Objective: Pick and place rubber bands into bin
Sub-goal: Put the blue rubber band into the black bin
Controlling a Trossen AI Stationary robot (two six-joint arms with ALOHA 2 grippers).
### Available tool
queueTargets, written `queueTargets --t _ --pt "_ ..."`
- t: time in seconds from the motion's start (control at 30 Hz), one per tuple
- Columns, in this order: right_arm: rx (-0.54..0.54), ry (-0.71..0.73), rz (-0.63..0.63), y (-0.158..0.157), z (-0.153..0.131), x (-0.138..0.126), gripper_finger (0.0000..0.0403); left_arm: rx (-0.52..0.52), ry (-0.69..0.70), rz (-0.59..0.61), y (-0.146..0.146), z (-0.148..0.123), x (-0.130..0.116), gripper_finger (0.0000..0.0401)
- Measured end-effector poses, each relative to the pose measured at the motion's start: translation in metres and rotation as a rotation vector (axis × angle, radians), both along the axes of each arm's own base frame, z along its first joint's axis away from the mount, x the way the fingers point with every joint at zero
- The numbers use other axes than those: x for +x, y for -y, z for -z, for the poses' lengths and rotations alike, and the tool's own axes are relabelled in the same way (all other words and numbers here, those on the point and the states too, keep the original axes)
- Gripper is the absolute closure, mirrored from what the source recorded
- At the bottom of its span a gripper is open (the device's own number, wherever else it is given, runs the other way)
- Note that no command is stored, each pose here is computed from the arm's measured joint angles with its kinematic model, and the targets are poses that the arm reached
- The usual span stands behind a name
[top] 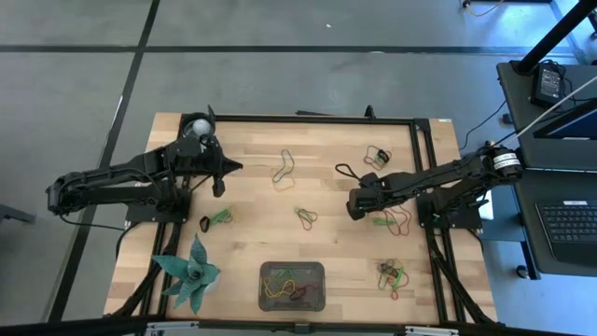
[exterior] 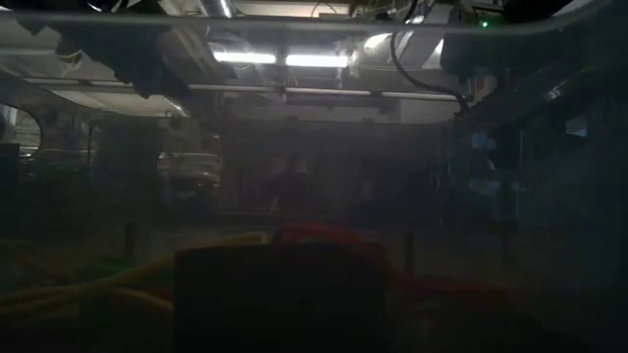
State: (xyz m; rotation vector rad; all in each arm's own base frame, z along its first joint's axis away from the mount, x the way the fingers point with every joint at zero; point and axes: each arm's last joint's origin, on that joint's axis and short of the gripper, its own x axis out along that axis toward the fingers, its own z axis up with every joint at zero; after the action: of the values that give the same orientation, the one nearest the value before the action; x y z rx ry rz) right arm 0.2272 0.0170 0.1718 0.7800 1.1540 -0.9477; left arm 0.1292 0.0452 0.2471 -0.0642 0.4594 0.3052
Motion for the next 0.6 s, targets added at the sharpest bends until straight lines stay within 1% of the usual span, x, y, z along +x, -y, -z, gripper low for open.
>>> queueTargets --t 0.13,0.3,0.4,0.5,0.6 --pt "0.000 0.005 -0.008 0.0000 -0.0002 0.0007 0.0333 0.000 0.000 0.000 0.0000 0.0000 0.0000 0.0398" --pt "0.000 0.005 -0.009 -0.0001 -0.0002 0.0007 0.0335 -0.005 0.002 -0.002 0.0000 0.0000 0.0000 0.0398" --pt "0.000 0.005 -0.009 -0.0001 -0.0002 0.0007 0.0354 -0.006 0.002 -0.003 0.0000 0.0000 0.0000 0.0398" --pt "0.001 0.004 -0.014 -0.0001 -0.0001 0.0007 0.0388 -0.006 0.002 -0.003 0.0000 0.0000 0.0000 0.0398" --pt "0.001 0.003 -0.015 -0.0002 -0.0001 0.0007 0.0395 -0.006 0.002 -0.003 0.0000 0.0000 0.0000 0.0398"
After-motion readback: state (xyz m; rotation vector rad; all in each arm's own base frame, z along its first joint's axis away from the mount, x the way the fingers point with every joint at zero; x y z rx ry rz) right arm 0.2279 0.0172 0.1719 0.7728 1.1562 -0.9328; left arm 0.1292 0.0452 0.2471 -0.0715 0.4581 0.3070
